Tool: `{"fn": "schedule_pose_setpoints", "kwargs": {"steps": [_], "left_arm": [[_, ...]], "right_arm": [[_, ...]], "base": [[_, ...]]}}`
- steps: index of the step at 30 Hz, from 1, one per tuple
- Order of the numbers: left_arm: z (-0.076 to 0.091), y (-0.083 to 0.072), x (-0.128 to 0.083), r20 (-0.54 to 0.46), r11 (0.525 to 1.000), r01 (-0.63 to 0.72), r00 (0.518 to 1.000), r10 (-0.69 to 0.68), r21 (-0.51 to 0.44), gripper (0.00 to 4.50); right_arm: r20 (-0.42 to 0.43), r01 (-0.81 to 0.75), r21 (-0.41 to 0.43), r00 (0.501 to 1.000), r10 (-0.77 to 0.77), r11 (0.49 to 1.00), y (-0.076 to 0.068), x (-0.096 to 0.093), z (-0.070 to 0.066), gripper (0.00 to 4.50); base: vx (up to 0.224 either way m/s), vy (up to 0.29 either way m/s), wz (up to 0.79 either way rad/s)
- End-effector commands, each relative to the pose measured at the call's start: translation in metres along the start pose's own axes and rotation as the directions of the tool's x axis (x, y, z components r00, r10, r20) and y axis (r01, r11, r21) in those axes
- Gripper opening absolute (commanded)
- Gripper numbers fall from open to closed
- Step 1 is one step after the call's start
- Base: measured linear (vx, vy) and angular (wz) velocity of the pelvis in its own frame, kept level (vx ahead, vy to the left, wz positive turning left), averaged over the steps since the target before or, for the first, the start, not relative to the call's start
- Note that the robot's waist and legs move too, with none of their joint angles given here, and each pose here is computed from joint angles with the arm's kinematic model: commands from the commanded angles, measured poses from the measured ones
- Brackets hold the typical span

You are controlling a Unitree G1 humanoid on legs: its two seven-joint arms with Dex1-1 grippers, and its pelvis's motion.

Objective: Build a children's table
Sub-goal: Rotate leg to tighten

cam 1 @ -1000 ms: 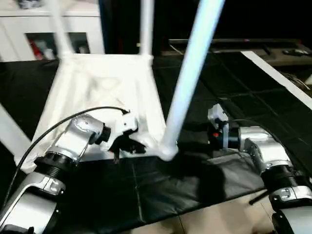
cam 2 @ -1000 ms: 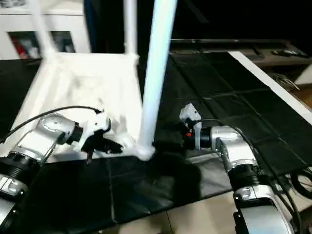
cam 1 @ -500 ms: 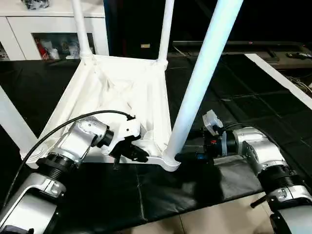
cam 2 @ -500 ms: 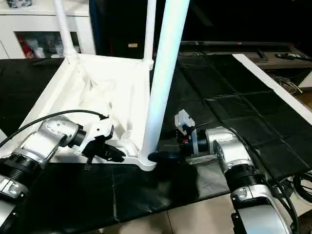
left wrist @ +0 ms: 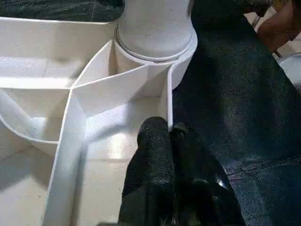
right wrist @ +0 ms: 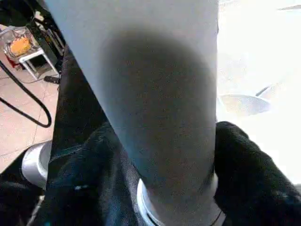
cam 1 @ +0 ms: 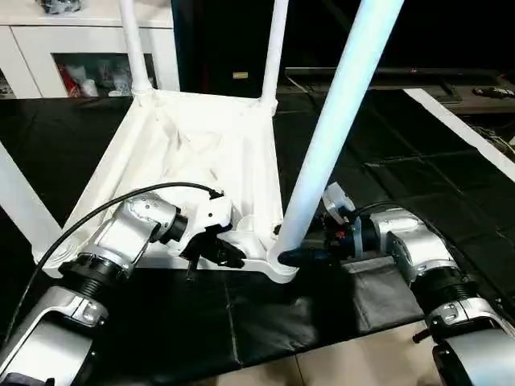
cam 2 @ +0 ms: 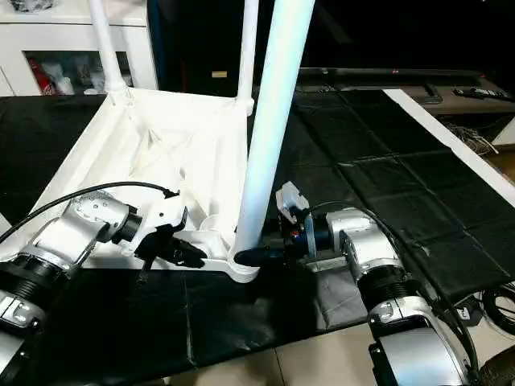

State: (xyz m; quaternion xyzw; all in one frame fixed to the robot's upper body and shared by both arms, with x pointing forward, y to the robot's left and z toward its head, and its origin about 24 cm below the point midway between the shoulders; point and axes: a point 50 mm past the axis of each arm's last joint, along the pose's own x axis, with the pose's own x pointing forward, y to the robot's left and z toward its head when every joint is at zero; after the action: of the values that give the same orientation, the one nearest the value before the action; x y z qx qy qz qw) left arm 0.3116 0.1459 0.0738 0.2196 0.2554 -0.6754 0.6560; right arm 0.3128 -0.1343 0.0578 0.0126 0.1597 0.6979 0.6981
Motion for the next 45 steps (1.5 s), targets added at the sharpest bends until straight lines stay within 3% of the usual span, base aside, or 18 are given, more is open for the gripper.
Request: {"fn": "schedule_pose_setpoints", "kwargs": {"steps": [1, 7, 13, 15, 19, 21, 28, 29, 33, 35, 38, 40, 44, 45], "left_arm": [[0.007, -0.004, 0.009, -0.004, 0.997, 0.058, 0.998, -0.058, 0.048, 0.0], [0.007, -0.002, 0.012, 0.014, 1.0, 0.011, 1.0, -0.011, 0.015, 0.0], [0.017, 0.009, 0.026, 0.093, 0.981, -0.163, 0.98, 0.173, -0.109, 0.0], [0.026, 0.015, 0.037, 0.116, 0.957, -0.229, 0.961, 0.252, -0.181, 0.0], [0.039, 0.022, 0.051, 0.125, 0.929, -0.276, 0.941, 0.313, -0.247, 0.0], [0.056, 0.029, 0.067, 0.145, 0.896, -0.324, 0.913, 0.38, -0.305, 0.0], [0.063, 0.031, 0.071, 0.137, 0.874, -0.365, 0.895, 0.425, -0.321, 0.0], [0.061, 0.031, 0.069, 0.131, 0.875, -0.371, 0.895, 0.426, -0.312, 0.0], [0.055, 0.032, 0.061, 0.121, 0.884, -0.382, 0.897, 0.425, -0.27, 0.0], [0.049, 0.031, 0.056, 0.111, 0.894, -0.374, 0.905, 0.41, -0.247, 0.0], [0.038, 0.028, 0.046, 0.094, 0.911, -0.346, 0.923, 0.373, -0.224, 0.0], [0.03, 0.025, 0.038, 0.084, 0.926, -0.324, 0.935, 0.345, -0.196, 0.0], [0.018, 0.022, 0.026, 0.06, 0.941, -0.284, 0.952, 0.299, -0.184, 0.0], [0.015, 0.02, 0.021, 0.056, 0.955, -0.249, 0.964, 0.261, -0.159, 0.0]], "right_arm": [[0.013, -0.005, -0.02, 1.0, 0.006, 1.0, -0.001, -0.002, 0.005, 2.61], [0.013, 0.022, -0.008, 1.0, -0.022, 1.0, 0.0, 0.003, 0.0, 2.25], [0.059, 0.25, 0.067, 0.965, -0.254, 0.966, -0.009, 0.016, -0.003, 2.08], [0.067, 0.389, 0.131, 0.914, -0.4, 0.912, -0.016, 0.03, -0.003, 2.06], [0.045, 0.474, 0.17, 0.872, -0.487, 0.864, -0.019, 0.045, -0.002, 2.02], [0.021, 0.567, 0.195, 0.813, -0.582, 0.8, -0.025, 0.064, 0.004, 2.01], [0.035, 0.616, 0.214, 0.771, -0.636, 0.758, -0.026, 0.079, 0.016, 2.01], [0.038, 0.616, 0.223, 0.769, -0.639, 0.755, -0.026, 0.079, 0.016, 2.33], [0.067, 0.59, 0.22, 0.786, -0.615, 0.777, -0.024, 0.076, 0.017, 2.33], [0.063, 0.591, 0.193, 0.789, -0.611, 0.784, -0.023, 0.071, 0.016, 2.74], [0.078, 0.578, 0.163, 0.8, -0.595, 0.8, -0.022, 0.056, 0.013, 2.89], [0.088, 0.536, 0.129, 0.832, -0.548, 0.834, -0.019, 0.047, 0.012, 3.16], [0.117, 0.436, 0.093, 0.888, -0.444, 0.895, -0.012, 0.032, 0.012, 3.25], [0.119, 0.408, 0.081, 0.902, -0.415, 0.909, -0.01, 0.024, 0.012, 3.54]], "base": [[0.0, 0.0, 0.0], [0.0, 0.0, 0.0], [0.0, 0.0, 0.0], [0.0, 0.0, 0.0], [0.0, 0.0, 0.0], [0.0, 0.0, 0.0], [0.0, 0.0, 0.0], [0.0, 0.0, 0.0], [0.0, 0.0, 0.0], [0.0, 0.0, 0.0], [0.0, 0.0, 0.0], [0.0, 0.0, 0.0], [0.0, 0.0, 0.0], [0.0, 0.0, 0.0]]}}
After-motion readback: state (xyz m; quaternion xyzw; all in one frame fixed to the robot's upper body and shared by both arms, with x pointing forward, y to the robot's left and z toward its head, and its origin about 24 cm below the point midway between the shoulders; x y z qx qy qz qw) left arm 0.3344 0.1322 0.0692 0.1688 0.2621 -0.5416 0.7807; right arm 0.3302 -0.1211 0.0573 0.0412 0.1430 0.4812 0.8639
